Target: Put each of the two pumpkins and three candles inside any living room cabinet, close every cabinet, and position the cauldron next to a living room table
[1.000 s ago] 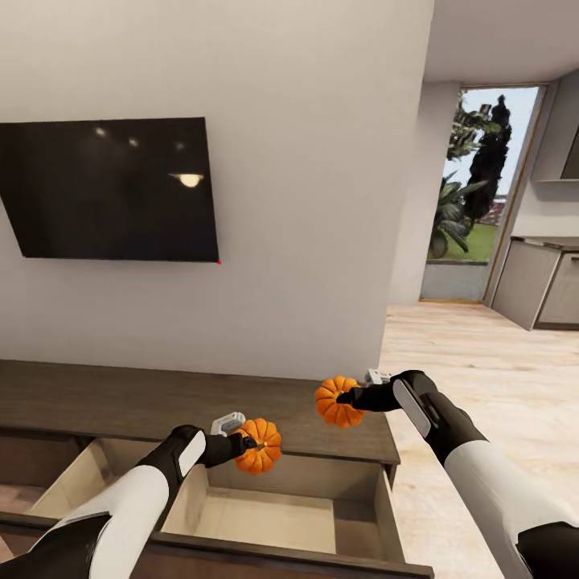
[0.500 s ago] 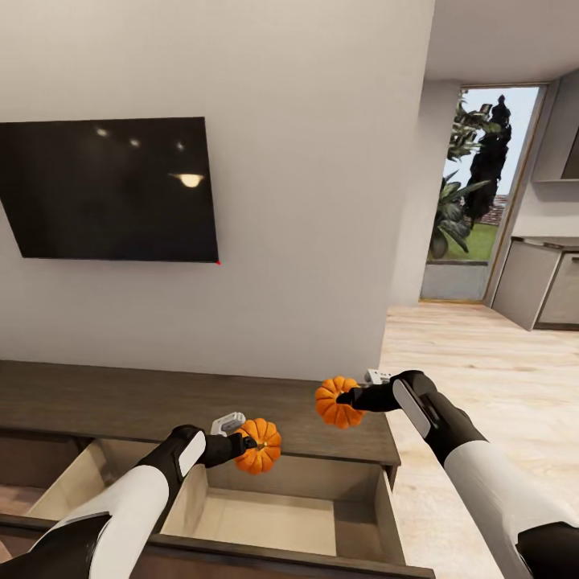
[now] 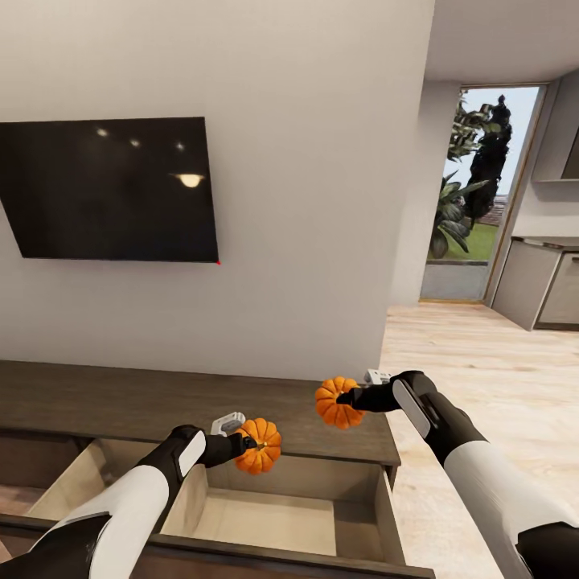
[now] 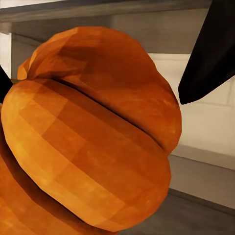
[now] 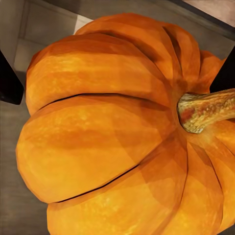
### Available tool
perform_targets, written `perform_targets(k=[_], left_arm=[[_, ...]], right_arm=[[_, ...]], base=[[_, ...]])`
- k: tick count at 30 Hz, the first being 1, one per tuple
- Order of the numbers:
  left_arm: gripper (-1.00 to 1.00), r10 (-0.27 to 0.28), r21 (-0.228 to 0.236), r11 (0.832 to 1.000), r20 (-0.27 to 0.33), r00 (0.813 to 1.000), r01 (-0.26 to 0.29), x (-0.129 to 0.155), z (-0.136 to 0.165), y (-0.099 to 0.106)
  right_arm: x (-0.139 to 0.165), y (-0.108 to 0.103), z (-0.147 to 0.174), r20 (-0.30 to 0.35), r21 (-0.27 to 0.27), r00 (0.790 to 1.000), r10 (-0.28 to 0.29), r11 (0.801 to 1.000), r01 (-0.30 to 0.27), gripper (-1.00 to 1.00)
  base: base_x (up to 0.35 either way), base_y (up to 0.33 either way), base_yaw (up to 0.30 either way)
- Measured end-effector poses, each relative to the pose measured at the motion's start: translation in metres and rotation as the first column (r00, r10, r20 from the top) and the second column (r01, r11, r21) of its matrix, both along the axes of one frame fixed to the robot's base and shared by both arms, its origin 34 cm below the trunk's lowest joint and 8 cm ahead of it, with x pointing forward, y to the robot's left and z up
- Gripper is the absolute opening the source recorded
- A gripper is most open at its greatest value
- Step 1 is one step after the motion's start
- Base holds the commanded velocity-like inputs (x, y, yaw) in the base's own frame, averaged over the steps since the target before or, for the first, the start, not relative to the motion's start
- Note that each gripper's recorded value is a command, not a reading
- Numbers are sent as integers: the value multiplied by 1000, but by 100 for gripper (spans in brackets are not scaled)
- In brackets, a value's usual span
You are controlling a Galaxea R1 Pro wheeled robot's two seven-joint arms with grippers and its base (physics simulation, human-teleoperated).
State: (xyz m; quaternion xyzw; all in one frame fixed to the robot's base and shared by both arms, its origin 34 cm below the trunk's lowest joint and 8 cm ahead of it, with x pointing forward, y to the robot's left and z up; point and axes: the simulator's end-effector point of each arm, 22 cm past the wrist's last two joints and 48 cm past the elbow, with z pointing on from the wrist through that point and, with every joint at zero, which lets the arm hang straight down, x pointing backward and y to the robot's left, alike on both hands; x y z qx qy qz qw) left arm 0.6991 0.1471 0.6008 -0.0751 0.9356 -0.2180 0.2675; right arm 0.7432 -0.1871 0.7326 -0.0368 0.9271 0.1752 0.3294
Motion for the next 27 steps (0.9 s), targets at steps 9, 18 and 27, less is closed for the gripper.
perform_targets(k=[9,18,27], left_arm=[[-100,-2,0,1000,-8,1000,2,-1,-3,0],[-100,-38,-21,999,-92,995,37,-11,-4,-8],[-100,-110,-58,993,-144,983,103,16,71,-22]], right_arm=[[-10,-8,-28,-72,-4,997,-18,1000,17,-100],[-30,-11,-76,-194,-12,980,-39,999,37,-100],[-48,-1,-109,-285,-6,958,-37,999,37,-100]], base=[[0,0,43],[0,0,87],[0,0,77]])
